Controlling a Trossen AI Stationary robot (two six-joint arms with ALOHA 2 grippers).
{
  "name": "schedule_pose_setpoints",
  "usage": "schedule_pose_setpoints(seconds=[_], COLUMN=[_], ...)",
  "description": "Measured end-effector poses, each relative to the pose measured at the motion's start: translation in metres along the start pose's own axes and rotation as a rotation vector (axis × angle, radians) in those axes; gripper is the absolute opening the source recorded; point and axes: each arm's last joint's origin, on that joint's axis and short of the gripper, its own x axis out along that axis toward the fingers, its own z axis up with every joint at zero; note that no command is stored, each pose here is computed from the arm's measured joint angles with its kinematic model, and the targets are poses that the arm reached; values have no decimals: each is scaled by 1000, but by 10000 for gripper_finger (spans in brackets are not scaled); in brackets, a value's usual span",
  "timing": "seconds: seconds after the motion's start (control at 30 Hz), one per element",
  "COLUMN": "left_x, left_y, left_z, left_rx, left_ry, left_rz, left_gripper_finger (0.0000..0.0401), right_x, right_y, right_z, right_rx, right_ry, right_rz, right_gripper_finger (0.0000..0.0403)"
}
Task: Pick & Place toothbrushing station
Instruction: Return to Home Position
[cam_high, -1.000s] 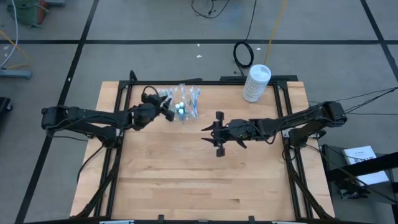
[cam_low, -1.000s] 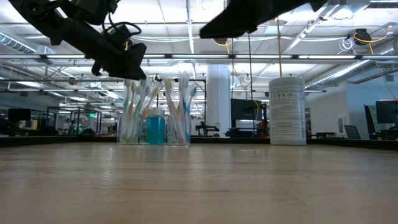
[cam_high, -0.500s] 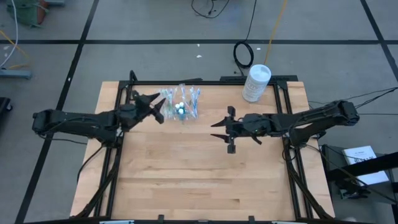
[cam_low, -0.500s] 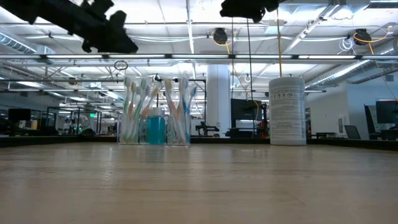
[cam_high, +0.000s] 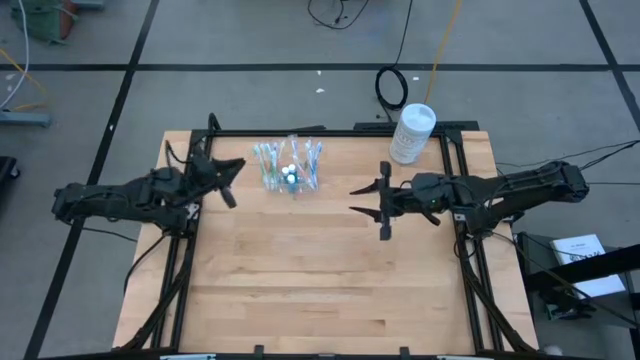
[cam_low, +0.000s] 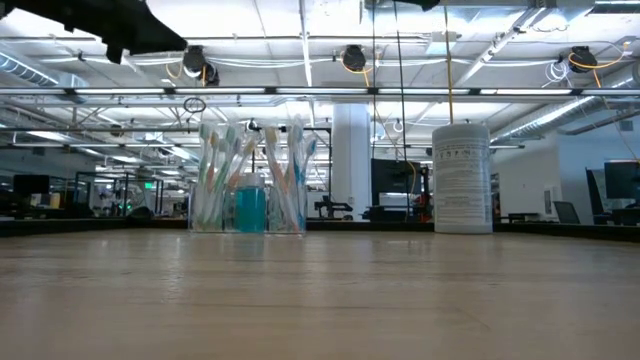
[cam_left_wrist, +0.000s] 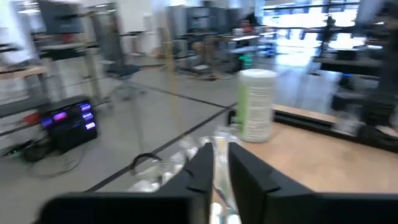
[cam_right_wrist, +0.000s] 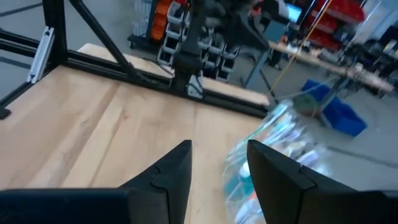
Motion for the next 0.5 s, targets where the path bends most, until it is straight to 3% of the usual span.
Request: schedule_pose_setpoints(seconds=[0.13, 0.33, 0.5], left_x=[-14, -28, -38], left_y=[4, 14, 21], left_z=[0, 4, 6], left_rx=[52, 67, 62], left_ry=[0, -53, -88], left_rz=[-125, -135, -167], left_gripper_finger=[7, 35, 39], right_x=[-2, -22, -47], right_y=[1, -2, 0], right_z=[-4, -8, -35], right_rx=[60, 148, 201], right_ry=[43, 43, -27], right_rz=[12, 37, 27], right_gripper_finger=[146, 146, 146])
